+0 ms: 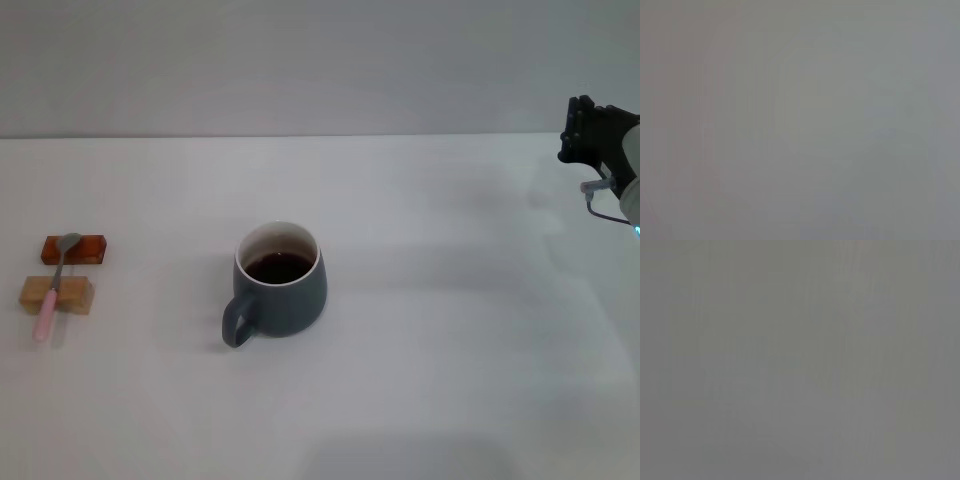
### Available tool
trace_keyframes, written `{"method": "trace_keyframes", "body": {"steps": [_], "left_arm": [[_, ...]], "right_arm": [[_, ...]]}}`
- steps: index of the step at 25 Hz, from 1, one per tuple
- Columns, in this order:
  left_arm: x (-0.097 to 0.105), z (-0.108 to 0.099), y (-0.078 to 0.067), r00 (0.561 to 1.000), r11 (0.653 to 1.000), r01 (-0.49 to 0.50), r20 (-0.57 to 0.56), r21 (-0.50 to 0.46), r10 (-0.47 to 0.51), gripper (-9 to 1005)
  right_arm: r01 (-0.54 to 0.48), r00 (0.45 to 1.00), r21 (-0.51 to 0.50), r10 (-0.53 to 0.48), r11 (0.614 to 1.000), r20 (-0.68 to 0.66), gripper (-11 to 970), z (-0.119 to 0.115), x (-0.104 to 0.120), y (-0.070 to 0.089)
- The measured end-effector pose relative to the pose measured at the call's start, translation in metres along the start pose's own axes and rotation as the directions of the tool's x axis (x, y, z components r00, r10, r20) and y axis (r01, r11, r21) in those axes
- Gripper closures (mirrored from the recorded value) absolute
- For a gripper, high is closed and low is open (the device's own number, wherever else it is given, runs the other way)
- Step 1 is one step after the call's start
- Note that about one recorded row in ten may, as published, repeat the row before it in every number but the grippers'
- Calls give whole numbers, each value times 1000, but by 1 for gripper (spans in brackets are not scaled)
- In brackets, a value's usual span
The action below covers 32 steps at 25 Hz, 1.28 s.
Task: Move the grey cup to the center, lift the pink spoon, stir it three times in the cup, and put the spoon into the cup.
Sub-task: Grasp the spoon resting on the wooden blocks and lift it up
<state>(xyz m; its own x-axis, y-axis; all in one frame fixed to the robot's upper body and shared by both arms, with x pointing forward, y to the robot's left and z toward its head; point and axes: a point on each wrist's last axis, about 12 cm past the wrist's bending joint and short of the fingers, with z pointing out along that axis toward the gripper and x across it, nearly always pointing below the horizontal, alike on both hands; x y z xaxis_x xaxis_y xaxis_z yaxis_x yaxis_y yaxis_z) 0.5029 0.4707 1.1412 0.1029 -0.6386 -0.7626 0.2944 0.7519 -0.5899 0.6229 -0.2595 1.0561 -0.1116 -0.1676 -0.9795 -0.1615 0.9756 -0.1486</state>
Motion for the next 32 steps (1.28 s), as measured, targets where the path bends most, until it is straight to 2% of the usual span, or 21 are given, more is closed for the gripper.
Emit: {"method": "trace_keyframes", "body": {"steps": [1, 3, 4, 5, 8, 9, 10, 11, 12, 13, 14, 15, 16, 17, 18, 19, 21, 24, 27, 30, 32], "left_arm": [[-1, 2, -5, 1000, 999, -9, -27, 48, 10, 137], [-5, 9, -23, 991, 981, -72, -100, 180, 91, 141], [-5, 9, -23, 991, 981, -72, -100, 180, 91, 142], [-5, 14, -39, 966, 948, -156, -158, 278, 205, 144], [-2, 17, -55, 915, 897, -273, -193, 348, 354, 149], [2, 18, -65, 869, 852, -350, -206, 389, 450, 151], [4, 19, -69, 847, 833, -377, -214, 405, 487, 153], [7, 21, -76, 809, 800, -417, -225, 431, 543, 155], [10, 22, -80, 778, 776, -443, -238, 448, 581, 157], [10, 22, -80, 778, 776, -443, -238, 448, 581, 158], [14, 25, -86, 739, 745, -473, -249, 470, 626, 160], [21, 29, -93, 647, 686, -536, -282, 493, 708, 162], [25, 33, -93, 586, 651, -578, -305, 492, 750, 164], [27, 35, -93, 559, 636, -598, -315, 488, 767, 165], [27, 35, -93, 559, 636, -598, -315, 488, 767, 167], [34, 40, -90, 474, 585, -666, -344, 463, 811, 169], [38, 42, -87, 421, 544, -716, -352, 437, 836, 173], [49, 44, -84, 289, 419, -826, -354, 376, 889, 178], [59, 48, -82, 157, 277, -915, -374, 292, 914, 183], [69, 52, -80, 32, 139, -961, -404, 238, 914, 189], [74, 54, -77, -20, 76, -977, -435, 201, 900, 192]], "right_arm": [[-1, 1000, 1, 1, 1000, 1, 908, 0, 0, 0], [-2, 1000, 2, 2, 1000, 5, 908, 1, -2, 0], [-2, 1000, 1, 2, 1000, 6, 908, 2, -3, 0], [-1, 1000, 0, 1, 1000, 8, 908, 2, -3, 1], [-1, 1000, -2, 1, 1000, 12, 908, 4, -5, 1], [-1, 1000, -3, 1, 1000, 13, 908, 4, -5, 1], [-2, 1000, -4, 2, 1000, 13, 908, 4, -6, 2], [-2, 1000, -4, 2, 1000, 11, 908, 4, -6, 2], [-2, 1000, -4, 2, 1000, 9, 908, 4, -5, 2], [-2, 1000, -4, 2, 1000, 9, 908, 4, -6, 2], [-3, 1000, -5, 3, 1000, 8, 908, 5, -6, 2], [-4, 1000, -6, 4, 1000, 7, 908, 5, -6, 3], [-5, 1000, -8, 5, 1000, 6, 908, 6, -7, 3], [-6, 1000, -10, 6, 1000, 3, 908, 6, -7, 4], [-7, 1000, -11, 7, 1000, 1, 908, 7, -7, 5], [-8, 1000, -12, 8, 1000, -2, 908, 7, -8, 5], [-8, 1000, -13, 8, 1000, -8, 908, 7, -7, 5], [-10, 1000, -14, 10, 1000, -12, 908, 8, -7, 6], [-13, 1000, -15, 13, 1000, -15, 908, 8, -8, 6], [-14, 1000, -16, 14, 1000, -18, 908, 9, -8, 7], [-15, 1000, -18, 15, 1000, -19, 908, 9, -9, 8]]}}
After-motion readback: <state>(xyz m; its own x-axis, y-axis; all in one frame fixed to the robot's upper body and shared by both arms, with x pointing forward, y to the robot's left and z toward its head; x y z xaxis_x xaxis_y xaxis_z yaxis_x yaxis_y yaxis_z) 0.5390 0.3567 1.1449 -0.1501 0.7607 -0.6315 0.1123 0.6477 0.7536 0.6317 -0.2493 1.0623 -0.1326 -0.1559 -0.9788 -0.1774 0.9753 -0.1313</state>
